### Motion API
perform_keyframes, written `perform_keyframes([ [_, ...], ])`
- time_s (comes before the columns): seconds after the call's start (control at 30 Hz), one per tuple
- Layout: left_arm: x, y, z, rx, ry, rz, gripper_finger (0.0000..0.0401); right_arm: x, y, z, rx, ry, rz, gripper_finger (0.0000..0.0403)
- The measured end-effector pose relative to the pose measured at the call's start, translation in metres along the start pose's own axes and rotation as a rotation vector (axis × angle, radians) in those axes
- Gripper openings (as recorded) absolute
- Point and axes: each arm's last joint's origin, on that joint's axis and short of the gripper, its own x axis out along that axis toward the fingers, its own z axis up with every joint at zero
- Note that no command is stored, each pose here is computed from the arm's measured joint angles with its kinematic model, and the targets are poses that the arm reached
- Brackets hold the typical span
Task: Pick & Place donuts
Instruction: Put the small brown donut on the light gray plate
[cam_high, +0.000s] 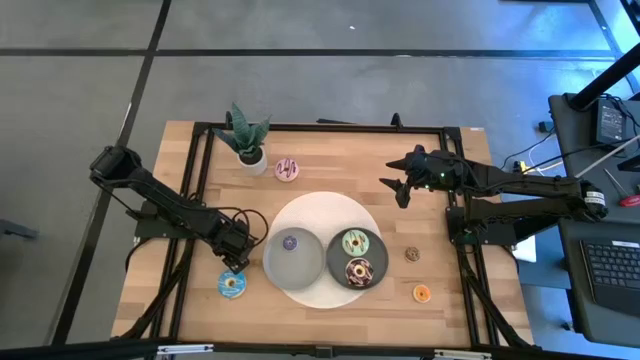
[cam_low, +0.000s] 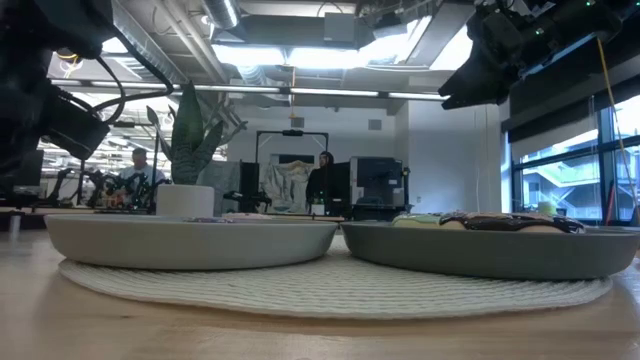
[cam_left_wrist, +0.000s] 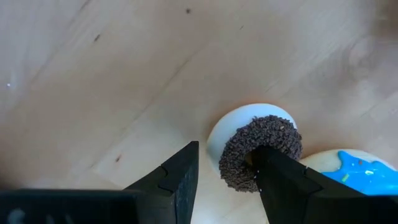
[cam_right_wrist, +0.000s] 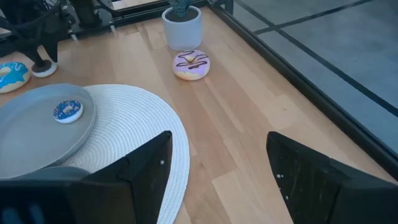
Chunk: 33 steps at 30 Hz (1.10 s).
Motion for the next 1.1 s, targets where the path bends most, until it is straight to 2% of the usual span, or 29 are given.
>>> perform_keyframes([
  [0.23,0.0,0.0,0.0,-0.002,0.0,-0.001,0.014,0.0,0.0,0.0,-0.005,0.0,0.0,0.0262],
  [0.57,0.0,0.0,0.0,-0.006,-0.002,-0.003,0.0074,0.0,0.0,0.0,-0.028,0.0,0.0,0.0262],
  [0.77,-0.013,-0.006,0.004,-0.026,-0.032,-0.074,0.006,0.0,0.0,0.0,-0.031,0.0,-0.001,0.0262],
  [1.0,-0.047,-0.026,0.028,0.028,-0.24,-0.172,0.0062,0.0,0.0,0.0,-0.054,0.0,-0.001,0.0262],
  [1.1,-0.058,-0.036,0.04,0.045,-0.351,-0.25,0.0059,0.0,0.0,0.0,-0.054,0.0,-0.001,0.0262],
])
